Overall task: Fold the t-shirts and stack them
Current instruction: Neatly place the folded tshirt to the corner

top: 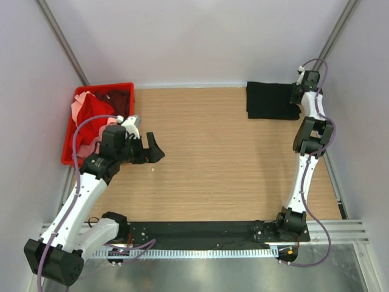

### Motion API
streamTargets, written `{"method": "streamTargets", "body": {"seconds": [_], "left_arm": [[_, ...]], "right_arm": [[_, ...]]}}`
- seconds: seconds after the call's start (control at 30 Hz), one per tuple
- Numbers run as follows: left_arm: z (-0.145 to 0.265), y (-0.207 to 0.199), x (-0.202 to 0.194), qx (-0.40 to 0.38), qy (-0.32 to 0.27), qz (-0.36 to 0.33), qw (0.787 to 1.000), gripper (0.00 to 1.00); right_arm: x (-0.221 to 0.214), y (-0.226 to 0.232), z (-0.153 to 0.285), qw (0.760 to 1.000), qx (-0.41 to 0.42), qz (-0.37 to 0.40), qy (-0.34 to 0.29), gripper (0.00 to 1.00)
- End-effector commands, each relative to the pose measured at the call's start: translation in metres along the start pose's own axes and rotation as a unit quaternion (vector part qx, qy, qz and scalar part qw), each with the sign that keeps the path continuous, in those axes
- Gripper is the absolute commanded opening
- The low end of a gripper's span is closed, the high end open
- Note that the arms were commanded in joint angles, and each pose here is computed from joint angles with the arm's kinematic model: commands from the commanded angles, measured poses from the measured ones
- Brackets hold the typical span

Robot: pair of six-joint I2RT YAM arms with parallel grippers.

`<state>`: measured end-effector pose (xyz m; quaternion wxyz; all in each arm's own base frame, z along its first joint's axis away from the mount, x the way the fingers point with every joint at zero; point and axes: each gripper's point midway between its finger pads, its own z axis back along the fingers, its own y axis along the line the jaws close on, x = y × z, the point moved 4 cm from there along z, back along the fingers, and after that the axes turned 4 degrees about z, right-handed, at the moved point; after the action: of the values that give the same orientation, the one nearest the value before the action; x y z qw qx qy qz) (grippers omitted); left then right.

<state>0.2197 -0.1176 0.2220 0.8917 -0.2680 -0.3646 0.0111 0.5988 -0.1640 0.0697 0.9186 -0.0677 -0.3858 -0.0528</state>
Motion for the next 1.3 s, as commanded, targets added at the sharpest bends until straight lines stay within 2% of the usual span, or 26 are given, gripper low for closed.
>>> {"method": "streamTargets", "body": {"seconds": [0.0,0.1,0.3,0.37,0.47,0.5,0.53,0.57,0.6,0.67,0.8,0.93,1.03,1.17,1.27], "left_arm": [[-0.001,-0.001,0.008,0.001,-0.018,-0.020,1.000,0.95],[0.002,0.000,0.007,0.004,-0.022,-0.021,1.000,0.95],[0.005,0.000,0.007,0.007,-0.031,-0.020,0.999,0.95],[0.005,0.000,0.006,0.006,-0.031,-0.019,0.999,0.95],[0.007,-0.002,0.007,0.001,-0.034,-0.018,0.999,0.95],[0.008,-0.003,0.007,-0.001,-0.035,-0.018,0.999,0.95],[0.010,-0.004,0.007,-0.004,-0.039,-0.017,0.999,0.95],[0.011,-0.004,0.007,-0.005,-0.041,-0.017,0.999,0.95],[0.013,-0.006,0.007,-0.008,-0.044,-0.016,0.999,0.95],[0.017,-0.008,0.009,-0.015,-0.057,-0.018,0.998,0.95],[0.023,-0.013,0.016,-0.025,-0.078,-0.032,0.996,0.95],[0.024,-0.016,0.016,-0.035,-0.078,-0.036,0.996,0.95],[0.026,-0.018,0.016,-0.042,-0.081,-0.037,0.995,0.95],[0.026,-0.018,0.016,-0.041,-0.082,-0.038,0.995,0.95],[0.024,-0.018,0.016,-0.040,-0.077,-0.038,0.995,0.95]], "right_arm": [[0.008,-0.018,-0.009,0.999,-0.007,0.028,-0.018,0.02],[0.026,-0.022,-0.006,0.998,-0.008,0.054,-0.040,0.02],[0.033,-0.032,-0.005,0.995,-0.030,0.083,-0.052,0.03],[0.038,-0.036,0.003,0.995,-0.035,0.079,-0.055,0.14],[0.048,-0.037,0.022,0.995,-0.038,0.066,-0.062,0.38],[0.043,-0.033,0.023,0.997,-0.034,0.049,-0.054,0.41],[0.048,-0.033,0.032,0.997,-0.035,0.038,-0.060,0.50],[0.063,-0.033,0.051,0.996,-0.037,0.027,-0.075,0.52],[0.057,-0.030,0.056,0.997,-0.034,0.012,-0.067,0.53],[0.061,-0.022,0.069,0.996,-0.018,-0.033,-0.075,0.53],[0.057,0.006,0.091,0.989,0.043,-0.105,-0.093,0.45],[0.049,0.029,0.086,0.983,0.093,-0.137,-0.076,0.26],[0.039,0.047,0.077,0.978,0.133,-0.149,-0.058,0.17],[0.025,0.064,0.062,0.971,0.176,-0.157,-0.039,0.13],[0.009,0.066,0.053,0.973,0.175,-0.148,-0.011,0.13]]}}
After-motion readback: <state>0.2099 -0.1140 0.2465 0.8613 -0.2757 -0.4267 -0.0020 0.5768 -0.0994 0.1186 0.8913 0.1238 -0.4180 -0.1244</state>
